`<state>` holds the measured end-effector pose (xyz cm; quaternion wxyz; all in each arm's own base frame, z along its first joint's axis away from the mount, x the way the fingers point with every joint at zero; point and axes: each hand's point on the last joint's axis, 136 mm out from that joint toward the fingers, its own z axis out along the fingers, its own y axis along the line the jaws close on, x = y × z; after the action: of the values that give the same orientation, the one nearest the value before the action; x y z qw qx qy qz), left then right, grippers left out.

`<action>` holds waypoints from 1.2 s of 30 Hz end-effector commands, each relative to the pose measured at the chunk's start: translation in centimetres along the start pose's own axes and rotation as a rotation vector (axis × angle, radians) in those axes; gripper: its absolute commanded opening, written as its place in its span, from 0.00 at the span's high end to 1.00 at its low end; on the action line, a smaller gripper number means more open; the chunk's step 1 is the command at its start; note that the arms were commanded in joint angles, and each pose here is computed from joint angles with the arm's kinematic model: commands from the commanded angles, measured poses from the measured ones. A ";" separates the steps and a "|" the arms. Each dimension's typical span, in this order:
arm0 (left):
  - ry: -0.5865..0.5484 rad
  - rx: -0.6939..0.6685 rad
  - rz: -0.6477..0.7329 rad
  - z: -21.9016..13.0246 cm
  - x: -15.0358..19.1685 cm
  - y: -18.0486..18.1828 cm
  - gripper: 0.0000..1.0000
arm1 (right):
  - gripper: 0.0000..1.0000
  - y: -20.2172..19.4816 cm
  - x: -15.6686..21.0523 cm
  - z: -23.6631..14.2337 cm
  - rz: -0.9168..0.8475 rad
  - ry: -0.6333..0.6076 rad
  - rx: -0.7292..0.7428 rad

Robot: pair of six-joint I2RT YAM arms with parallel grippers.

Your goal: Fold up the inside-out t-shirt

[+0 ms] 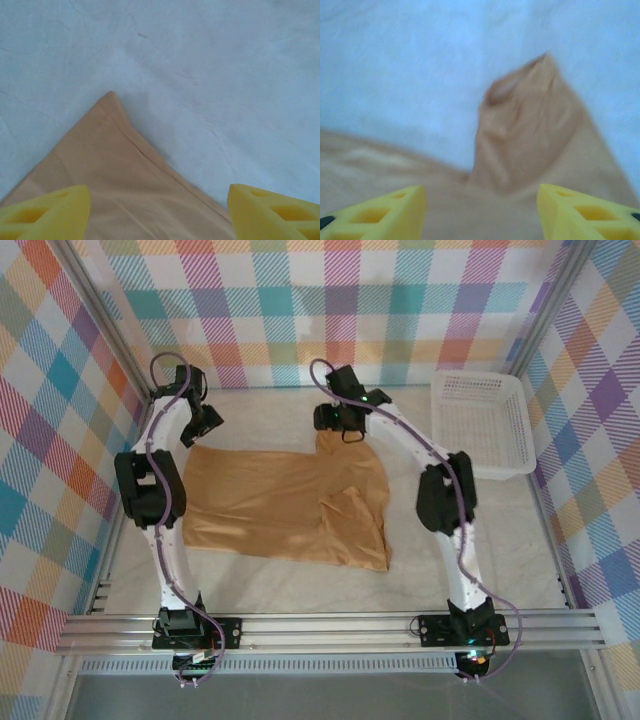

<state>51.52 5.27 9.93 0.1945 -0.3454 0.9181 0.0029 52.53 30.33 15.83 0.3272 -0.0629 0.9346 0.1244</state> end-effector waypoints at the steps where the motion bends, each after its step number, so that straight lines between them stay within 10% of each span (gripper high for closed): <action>1: 0.102 -0.079 0.023 1.9 1.0 1.8 0.28 | 0.36 -2.9 -1.6 3.7 -0.083 -0.028 0.150; 12: 0.129 -0.066 -0.022 5.9 -0.6 2.7 0.30 | 0.23 -6.0 -1.9 11.9 0.235 -0.026 -0.065; 27: 0.203 -0.073 -0.028 10.3 0.4 3.4 0.44 | 0.44 -4.8 0.1 15.2 0.404 0.079 -0.303; 36: 0.243 -0.050 -0.033 10.5 1.3 2.9 0.76 | 0.70 -3.5 1.3 15.1 0.377 0.122 -0.337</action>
<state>52.63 9.83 2.48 0.1065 -0.3694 0.9231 0.0122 62.49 29.55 4.25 0.2504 0.0654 0.9101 0.3235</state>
